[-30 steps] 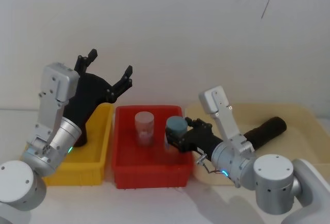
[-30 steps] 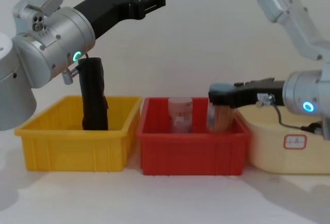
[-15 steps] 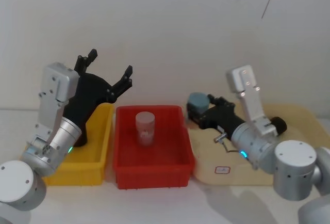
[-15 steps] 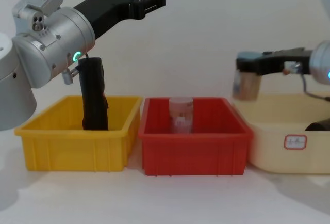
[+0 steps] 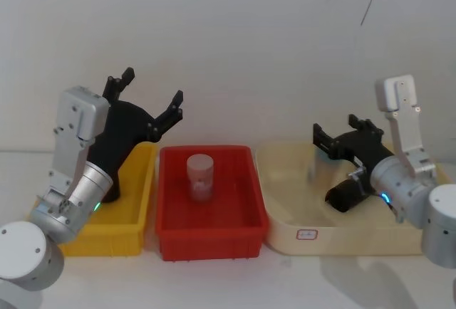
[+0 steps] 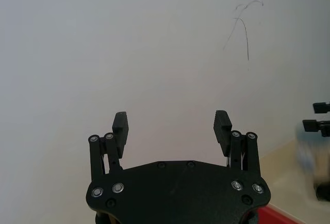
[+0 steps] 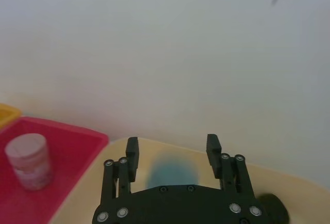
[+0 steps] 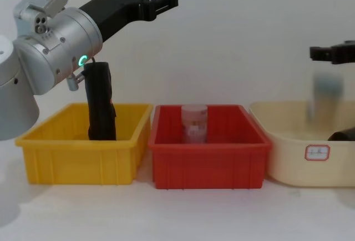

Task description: Pick up the garbage bag with the one hand and transfer it to the other hand.

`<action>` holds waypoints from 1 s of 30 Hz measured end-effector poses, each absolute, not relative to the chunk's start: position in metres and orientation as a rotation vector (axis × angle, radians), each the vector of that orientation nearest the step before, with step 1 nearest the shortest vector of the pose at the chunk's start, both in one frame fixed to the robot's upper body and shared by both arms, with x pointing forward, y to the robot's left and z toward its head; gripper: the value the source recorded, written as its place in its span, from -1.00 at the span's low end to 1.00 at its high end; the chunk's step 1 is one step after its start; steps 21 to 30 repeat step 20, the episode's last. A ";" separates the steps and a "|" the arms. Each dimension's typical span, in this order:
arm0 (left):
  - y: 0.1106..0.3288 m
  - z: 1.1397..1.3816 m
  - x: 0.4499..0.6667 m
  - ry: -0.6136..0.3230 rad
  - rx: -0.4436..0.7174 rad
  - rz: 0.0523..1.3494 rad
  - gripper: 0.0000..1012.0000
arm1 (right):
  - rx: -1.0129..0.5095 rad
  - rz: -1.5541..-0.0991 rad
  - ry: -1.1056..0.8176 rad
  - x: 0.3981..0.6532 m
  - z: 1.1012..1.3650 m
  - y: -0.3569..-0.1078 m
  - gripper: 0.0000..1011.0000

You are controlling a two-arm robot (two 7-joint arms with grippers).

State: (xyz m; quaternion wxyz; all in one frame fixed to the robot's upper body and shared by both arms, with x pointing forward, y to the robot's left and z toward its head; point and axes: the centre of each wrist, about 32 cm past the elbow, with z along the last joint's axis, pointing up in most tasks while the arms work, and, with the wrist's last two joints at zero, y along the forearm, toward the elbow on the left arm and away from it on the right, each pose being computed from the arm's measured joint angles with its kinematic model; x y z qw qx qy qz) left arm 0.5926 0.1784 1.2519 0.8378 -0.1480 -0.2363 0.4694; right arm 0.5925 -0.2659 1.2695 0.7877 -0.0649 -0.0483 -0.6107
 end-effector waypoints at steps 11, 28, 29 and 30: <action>0.178 1.252 0.593 -0.500 -0.313 0.993 0.98 | -0.149 -1.352 -0.101 0.589 1.267 -0.283 0.98; 0.178 1.252 0.593 -0.500 -0.313 0.993 0.98 | -0.122 -1.321 -0.143 0.572 1.272 -0.279 0.98; 0.178 1.252 0.593 -0.500 -0.313 0.993 0.98 | -0.122 -1.321 -0.143 0.572 1.272 -0.279 0.98; 0.178 1.252 0.593 -0.500 -0.313 0.993 0.98 | -0.122 -1.321 -0.143 0.572 1.272 -0.279 0.98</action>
